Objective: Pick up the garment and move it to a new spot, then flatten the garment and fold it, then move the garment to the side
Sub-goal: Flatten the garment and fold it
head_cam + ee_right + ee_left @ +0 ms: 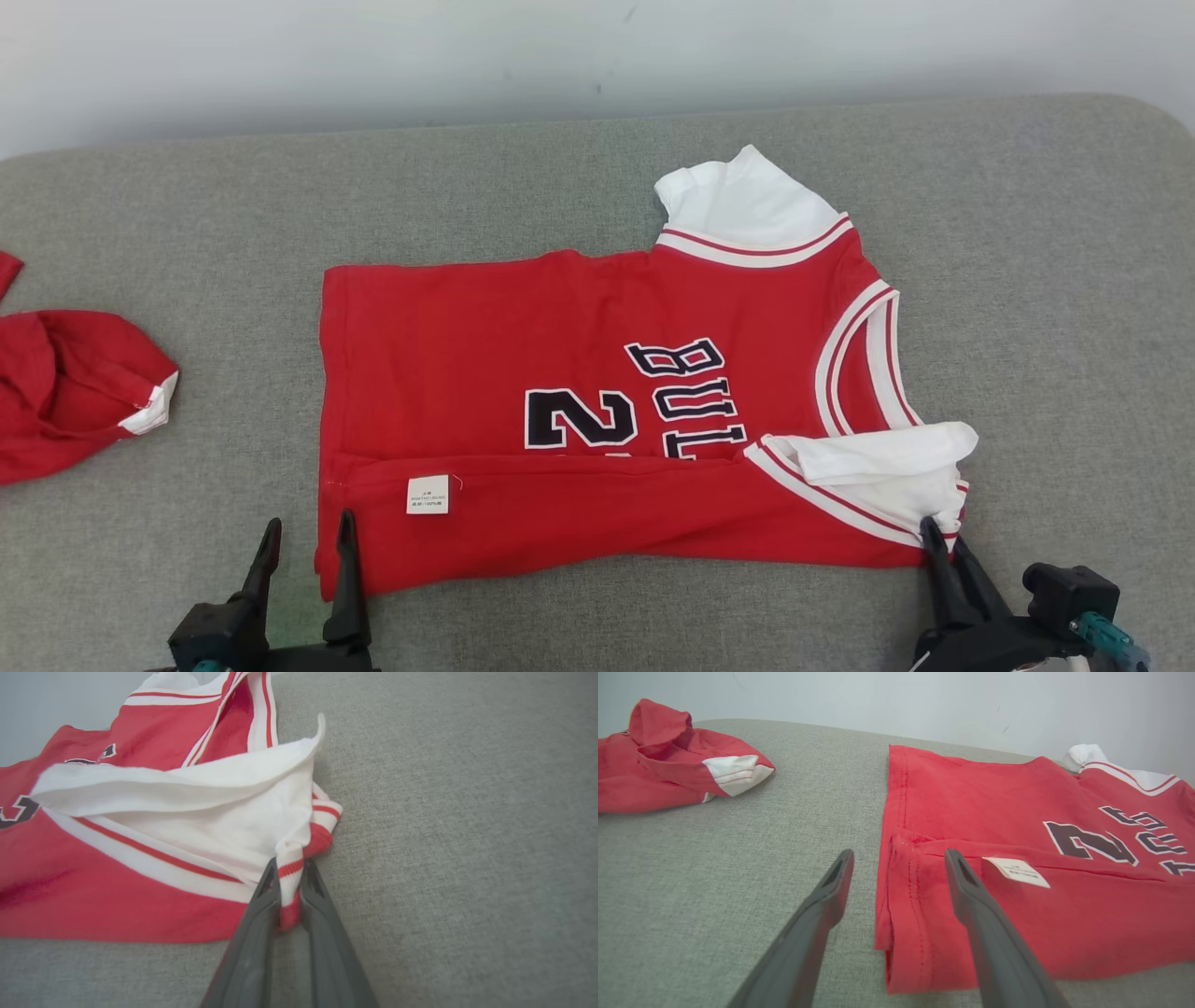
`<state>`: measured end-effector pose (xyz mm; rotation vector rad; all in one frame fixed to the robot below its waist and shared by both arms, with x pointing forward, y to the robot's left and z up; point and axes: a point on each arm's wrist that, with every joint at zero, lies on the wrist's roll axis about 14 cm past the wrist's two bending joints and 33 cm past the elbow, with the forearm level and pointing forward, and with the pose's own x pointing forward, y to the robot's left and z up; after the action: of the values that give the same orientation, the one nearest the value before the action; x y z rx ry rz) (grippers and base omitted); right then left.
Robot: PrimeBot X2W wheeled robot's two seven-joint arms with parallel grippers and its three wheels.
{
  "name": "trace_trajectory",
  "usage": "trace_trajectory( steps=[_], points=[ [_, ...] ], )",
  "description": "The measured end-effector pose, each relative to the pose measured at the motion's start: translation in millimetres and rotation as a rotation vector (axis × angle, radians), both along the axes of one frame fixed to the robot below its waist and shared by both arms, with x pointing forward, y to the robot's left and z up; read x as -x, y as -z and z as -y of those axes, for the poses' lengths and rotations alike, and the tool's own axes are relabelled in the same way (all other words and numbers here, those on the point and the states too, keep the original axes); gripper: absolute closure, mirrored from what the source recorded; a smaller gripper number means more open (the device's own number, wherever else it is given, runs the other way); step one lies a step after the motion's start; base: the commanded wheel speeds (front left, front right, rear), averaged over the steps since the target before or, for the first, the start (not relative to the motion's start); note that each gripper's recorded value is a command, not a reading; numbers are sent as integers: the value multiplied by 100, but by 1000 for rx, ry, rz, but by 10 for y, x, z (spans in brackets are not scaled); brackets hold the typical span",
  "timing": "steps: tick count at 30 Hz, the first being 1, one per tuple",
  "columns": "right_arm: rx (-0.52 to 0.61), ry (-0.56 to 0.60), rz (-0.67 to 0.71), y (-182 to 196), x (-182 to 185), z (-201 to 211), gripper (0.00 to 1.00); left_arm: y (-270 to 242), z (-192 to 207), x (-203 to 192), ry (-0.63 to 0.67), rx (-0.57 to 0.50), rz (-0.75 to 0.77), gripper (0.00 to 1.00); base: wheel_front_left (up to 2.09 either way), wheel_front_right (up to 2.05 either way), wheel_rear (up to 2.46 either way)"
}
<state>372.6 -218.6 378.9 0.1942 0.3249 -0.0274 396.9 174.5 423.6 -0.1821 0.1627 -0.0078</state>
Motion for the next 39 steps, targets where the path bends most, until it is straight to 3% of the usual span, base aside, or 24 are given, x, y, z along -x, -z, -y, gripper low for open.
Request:
trace_trajectory(
  steps=[14,29,30,31,32,33,39],
  points=[
    [17,8,46,-154,-40,113,100,151,219,183,57,90,-53,0,0,0,0],
    [27,3,59,-195,-45,137,100,370,204,186,32,91,-127,0,0,0,0],
    [25,3,59,-195,-46,137,100,370,205,178,32,91,-126,21,0,0,0],
    [23,4,59,-192,-48,137,100,374,204,168,31,88,-128,71,0,0,0],
    [24,3,58,-189,-49,136,100,377,210,158,33,84,-128,95,0,0,0],
    [24,2,57,-186,-49,136,100,380,215,154,34,84,-129,100,0,0,0],
    [19,-1,60,-193,-67,124,100,389,232,154,42,91,-132,100,0,0,0]
  ],
)
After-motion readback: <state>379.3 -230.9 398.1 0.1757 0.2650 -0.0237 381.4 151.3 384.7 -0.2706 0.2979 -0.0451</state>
